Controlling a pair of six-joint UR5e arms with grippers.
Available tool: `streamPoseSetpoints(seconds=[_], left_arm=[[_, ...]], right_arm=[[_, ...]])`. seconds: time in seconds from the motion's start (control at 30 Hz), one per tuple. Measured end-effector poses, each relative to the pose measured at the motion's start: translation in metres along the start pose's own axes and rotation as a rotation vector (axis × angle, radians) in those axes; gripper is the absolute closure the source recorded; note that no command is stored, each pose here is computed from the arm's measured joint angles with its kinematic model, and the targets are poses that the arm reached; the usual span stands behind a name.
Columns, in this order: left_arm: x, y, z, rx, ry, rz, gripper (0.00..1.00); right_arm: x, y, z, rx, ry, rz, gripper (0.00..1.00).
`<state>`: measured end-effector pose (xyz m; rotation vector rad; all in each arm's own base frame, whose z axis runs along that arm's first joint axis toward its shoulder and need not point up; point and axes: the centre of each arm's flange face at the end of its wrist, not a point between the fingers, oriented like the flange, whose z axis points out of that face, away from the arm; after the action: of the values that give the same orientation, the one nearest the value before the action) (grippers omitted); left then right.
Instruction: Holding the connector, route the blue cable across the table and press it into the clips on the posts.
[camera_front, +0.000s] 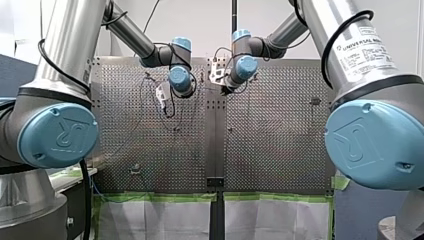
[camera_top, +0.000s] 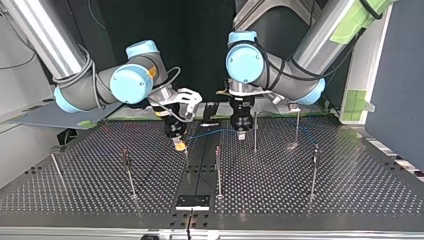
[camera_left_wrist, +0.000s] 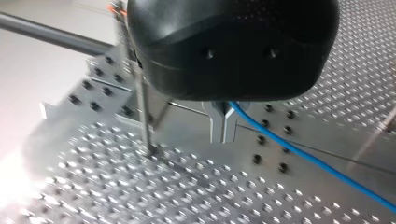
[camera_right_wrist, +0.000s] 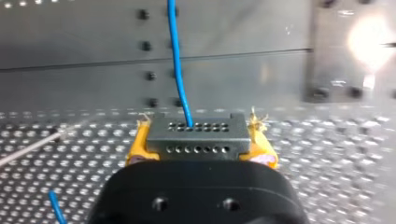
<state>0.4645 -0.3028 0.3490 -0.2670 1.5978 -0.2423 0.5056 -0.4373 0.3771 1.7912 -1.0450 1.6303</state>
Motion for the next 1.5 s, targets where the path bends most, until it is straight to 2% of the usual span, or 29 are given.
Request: streamPoseSetpoints(seconds=[0.33, 0.5, 0.6, 0.77, 1.03, 1.2, 1.33, 1.5], left_arm=[[-0.045, -0.014, -0.026, 0.041, -0.065, -0.016, 1.0], [-0.053, -0.019, -0.024, 0.071, -0.096, -0.028, 1.0], [-0.05, -0.021, -0.019, 0.088, -0.097, -0.03, 1.0], [-0.044, -0.022, -0.003, 0.087, -0.096, -0.028, 1.0], [-0.056, -0.019, 0.019, 0.077, -0.122, -0.035, 1.0], [-0.046, -0.012, 0.034, 0.063, -0.099, -0.019, 1.0], [-0.044, -0.009, 0.04, 0.063, -0.102, -0.018, 1.0], [-0.048, -0.005, 0.049, 0.074, -0.119, -0.026, 1.0]], right_arm=[[0.062, -0.005, -0.041, 0.028, 0.076, 0.014, 1.0], [0.092, -0.008, -0.063, 0.038, 0.122, 0.014, 1.0], [0.101, -0.009, -0.07, 0.041, 0.138, 0.014, 1.0], [0.092, -0.006, -0.063, 0.038, 0.121, 0.014, 1.0], [0.074, 0.001, -0.048, 0.028, 0.088, 0.015, 1.0], [0.063, 0.006, -0.038, 0.029, 0.071, 0.016, 1.0], [0.06, 0.008, -0.036, 0.029, 0.068, 0.017, 1.0], [0.05, 0.022, -0.022, 0.022, 0.052, 0.02, 1.0]])
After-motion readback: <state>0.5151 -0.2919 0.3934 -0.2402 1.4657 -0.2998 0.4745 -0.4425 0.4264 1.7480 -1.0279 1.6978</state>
